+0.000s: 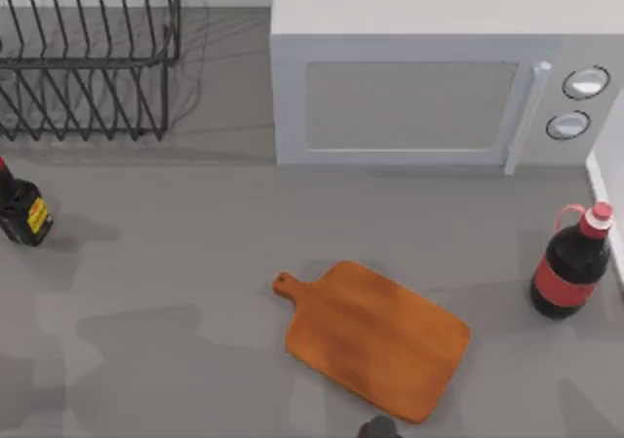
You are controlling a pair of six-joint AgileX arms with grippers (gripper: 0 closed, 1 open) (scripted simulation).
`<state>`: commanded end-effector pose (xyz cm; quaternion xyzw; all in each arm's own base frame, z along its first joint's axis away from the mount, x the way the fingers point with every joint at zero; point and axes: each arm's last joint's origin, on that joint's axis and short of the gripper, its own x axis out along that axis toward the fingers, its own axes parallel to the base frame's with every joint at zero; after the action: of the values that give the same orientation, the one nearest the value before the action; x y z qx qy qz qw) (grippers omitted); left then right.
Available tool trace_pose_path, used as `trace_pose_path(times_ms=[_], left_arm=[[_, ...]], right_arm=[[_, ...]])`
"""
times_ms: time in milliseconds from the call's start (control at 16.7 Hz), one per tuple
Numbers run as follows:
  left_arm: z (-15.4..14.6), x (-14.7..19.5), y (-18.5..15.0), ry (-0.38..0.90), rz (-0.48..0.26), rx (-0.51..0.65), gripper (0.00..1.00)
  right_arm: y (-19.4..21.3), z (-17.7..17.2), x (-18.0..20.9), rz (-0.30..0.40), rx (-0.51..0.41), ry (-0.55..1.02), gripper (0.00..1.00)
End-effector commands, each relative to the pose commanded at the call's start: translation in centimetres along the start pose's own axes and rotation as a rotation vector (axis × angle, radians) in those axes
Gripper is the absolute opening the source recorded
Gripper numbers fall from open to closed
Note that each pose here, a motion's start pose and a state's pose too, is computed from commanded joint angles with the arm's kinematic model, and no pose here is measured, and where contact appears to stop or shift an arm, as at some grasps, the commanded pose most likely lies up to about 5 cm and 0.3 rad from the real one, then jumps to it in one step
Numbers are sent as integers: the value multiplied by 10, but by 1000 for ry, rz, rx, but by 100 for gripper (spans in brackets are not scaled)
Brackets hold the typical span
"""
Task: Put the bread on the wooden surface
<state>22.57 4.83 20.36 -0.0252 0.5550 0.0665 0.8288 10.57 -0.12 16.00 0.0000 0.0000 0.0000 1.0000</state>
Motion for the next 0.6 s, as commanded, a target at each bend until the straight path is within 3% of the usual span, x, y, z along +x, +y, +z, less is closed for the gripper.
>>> trace_pose_path(times_ms=[300,600], left_arm=[[53,47,20,295,-17,0,100],[74,66,30,391,-30,-1,100]], right_arm=[[0,0,0,0,0,0,100],[0,0,0,0,0,0,100]])
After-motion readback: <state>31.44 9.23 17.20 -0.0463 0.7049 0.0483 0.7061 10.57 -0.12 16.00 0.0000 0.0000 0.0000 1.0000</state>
